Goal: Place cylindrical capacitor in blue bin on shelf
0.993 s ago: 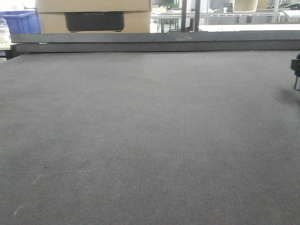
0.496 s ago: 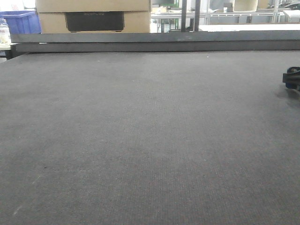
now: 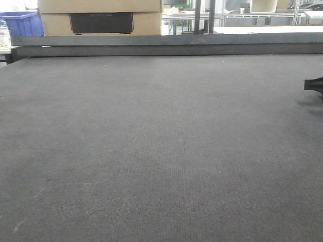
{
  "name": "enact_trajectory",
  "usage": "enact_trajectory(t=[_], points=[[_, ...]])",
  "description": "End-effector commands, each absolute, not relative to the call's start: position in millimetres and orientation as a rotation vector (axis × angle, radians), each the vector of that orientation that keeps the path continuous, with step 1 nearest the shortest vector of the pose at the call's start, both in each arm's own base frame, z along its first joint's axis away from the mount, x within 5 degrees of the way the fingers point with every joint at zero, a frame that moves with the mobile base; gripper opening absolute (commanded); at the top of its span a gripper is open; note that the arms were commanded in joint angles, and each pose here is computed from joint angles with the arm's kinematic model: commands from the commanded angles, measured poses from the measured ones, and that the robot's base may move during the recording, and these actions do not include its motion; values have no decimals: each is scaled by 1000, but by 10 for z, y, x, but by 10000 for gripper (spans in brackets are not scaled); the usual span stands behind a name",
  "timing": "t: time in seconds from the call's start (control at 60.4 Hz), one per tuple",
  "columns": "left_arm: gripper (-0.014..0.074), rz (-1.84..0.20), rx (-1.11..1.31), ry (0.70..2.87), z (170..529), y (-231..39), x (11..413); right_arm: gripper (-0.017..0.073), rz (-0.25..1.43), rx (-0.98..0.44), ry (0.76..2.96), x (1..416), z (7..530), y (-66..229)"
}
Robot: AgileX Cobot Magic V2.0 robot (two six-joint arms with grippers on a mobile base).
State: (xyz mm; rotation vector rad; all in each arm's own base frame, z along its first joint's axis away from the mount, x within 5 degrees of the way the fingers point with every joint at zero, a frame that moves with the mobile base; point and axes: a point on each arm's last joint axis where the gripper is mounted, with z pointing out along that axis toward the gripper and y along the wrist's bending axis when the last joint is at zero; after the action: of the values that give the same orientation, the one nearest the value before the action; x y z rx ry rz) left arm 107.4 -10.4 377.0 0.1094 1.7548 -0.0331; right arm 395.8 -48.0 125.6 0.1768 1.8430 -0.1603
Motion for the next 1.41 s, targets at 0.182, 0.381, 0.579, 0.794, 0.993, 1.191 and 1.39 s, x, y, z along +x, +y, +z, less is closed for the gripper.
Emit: enact_trajectory(t=[0.182, 0.381, 0.579, 0.794, 0.993, 1.191, 1.39], points=[[601, 41, 171, 1843, 3528, -128, 1342, -162, -106, 159, 1773, 3761, 2253, -386], [601, -2, 199, 1878, 3020, -209, 1714, -162, -27, 98, 1792, 3406, 2809, -131], [601, -62, 67, 1853, 2620, -137, 2083, -162, 14, 54, 1697, 3044, 3133, 30], [601, -51, -22, 1813, 2271, 14, 2487, -162, 25, 46, 1620, 2828, 3381, 50], [601, -64, -84, 1814, 1975, 54, 2884, -162, 28, 46, 1572, 2715, 3519, 47], [601, -63, -87, 1855, 1776, 65, 3302, -162, 31, 44, 1581, 2687, 3533, 49], [601, -59, -186, 1852, 1633, 129, 3661, -162, 32, 43, 1594, 2686, 3522, 51]])
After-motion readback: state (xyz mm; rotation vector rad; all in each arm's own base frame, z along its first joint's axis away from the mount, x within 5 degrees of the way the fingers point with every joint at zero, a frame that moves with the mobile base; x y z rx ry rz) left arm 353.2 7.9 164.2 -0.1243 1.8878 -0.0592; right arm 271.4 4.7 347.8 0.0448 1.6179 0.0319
